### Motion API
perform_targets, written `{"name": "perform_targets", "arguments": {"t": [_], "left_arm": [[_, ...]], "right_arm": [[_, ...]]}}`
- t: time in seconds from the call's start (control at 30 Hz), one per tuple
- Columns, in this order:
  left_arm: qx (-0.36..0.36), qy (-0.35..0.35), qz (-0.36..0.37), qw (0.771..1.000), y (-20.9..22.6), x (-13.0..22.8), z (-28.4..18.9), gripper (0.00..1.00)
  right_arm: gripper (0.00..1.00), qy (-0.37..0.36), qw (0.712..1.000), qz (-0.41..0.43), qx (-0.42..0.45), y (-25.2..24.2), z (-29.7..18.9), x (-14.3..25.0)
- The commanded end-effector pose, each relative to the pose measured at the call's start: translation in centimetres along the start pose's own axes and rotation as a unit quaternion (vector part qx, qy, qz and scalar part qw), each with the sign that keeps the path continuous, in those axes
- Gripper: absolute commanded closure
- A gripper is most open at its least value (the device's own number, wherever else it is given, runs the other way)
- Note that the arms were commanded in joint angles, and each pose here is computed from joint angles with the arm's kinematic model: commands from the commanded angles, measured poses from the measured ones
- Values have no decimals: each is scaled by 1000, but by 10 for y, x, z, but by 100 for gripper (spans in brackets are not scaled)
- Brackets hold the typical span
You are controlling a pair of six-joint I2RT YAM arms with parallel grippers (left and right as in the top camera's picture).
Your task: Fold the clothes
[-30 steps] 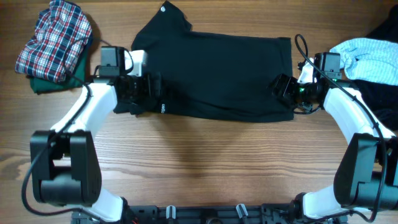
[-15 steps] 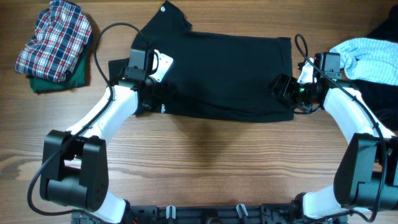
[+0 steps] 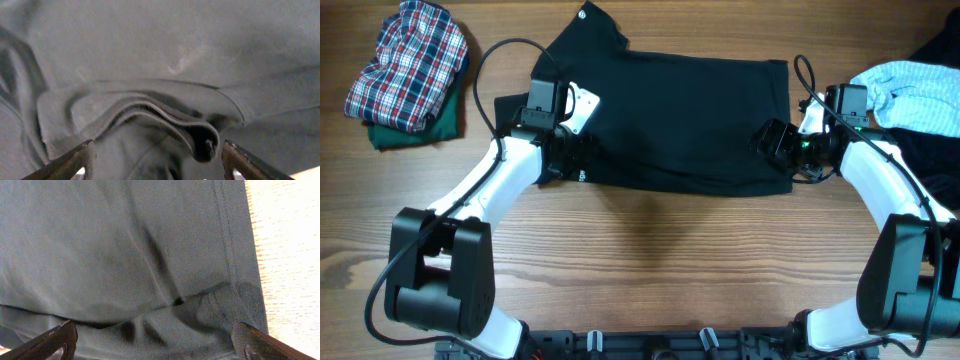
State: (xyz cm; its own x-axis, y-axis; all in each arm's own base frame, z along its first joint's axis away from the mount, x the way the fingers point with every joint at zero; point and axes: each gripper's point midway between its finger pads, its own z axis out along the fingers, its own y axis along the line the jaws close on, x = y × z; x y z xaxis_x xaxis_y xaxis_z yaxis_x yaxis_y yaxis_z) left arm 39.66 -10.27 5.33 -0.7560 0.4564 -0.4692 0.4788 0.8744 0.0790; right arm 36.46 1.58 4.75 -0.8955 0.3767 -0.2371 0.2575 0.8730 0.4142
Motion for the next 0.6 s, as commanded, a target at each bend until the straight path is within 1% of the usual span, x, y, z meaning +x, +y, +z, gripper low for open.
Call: {"name": "perform_targets", "arguments": {"t": [0.0, 0.07, 0.1, 0.13, 0.17, 0.2, 0.3, 0.4, 0.47, 0.5, 0.57], "left_arm": [[23, 6, -86, 996, -9, 1, 3, 9], [33, 6, -151, 988, -12, -1, 3, 6], [39, 10, -240, 970, -15, 0, 2, 1], [47, 19, -315, 948, -18, 1, 2, 0], [59, 23, -337, 940, -23, 1, 1, 0], [93, 25, -353, 931, -34, -3, 0, 0], [192, 14, -345, 919, -62, -21, -10, 0], [252, 2, -335, 908, -79, -34, -19, 0], [254, -1, -334, 907, -79, -35, -20, 0], [246, 1, -345, 906, -76, -35, -18, 0], [200, 17, -422, 884, -63, -29, -11, 0]], "right_arm": [[1, -15, 1000, -13, -15, 9, -9, -10], [1, -15, 1000, -13, -15, 9, -9, -10], [2, -15, 1000, -13, -15, 9, -9, -10], [4, -15, 1000, -13, -15, 8, -9, -10], [4, -15, 1000, -14, -15, 8, -9, -10], [4, -15, 1000, -15, -15, 8, -9, -9], [4, -15, 1000, -15, -15, 9, -9, -10], [4, -17, 1000, -16, -16, 9, -9, -11], [4, -17, 1000, -16, -16, 9, -9, -10], [4, -17, 1000, -16, -15, 9, -9, -10], [4, -17, 1000, -16, -16, 9, -9, -11]]}}
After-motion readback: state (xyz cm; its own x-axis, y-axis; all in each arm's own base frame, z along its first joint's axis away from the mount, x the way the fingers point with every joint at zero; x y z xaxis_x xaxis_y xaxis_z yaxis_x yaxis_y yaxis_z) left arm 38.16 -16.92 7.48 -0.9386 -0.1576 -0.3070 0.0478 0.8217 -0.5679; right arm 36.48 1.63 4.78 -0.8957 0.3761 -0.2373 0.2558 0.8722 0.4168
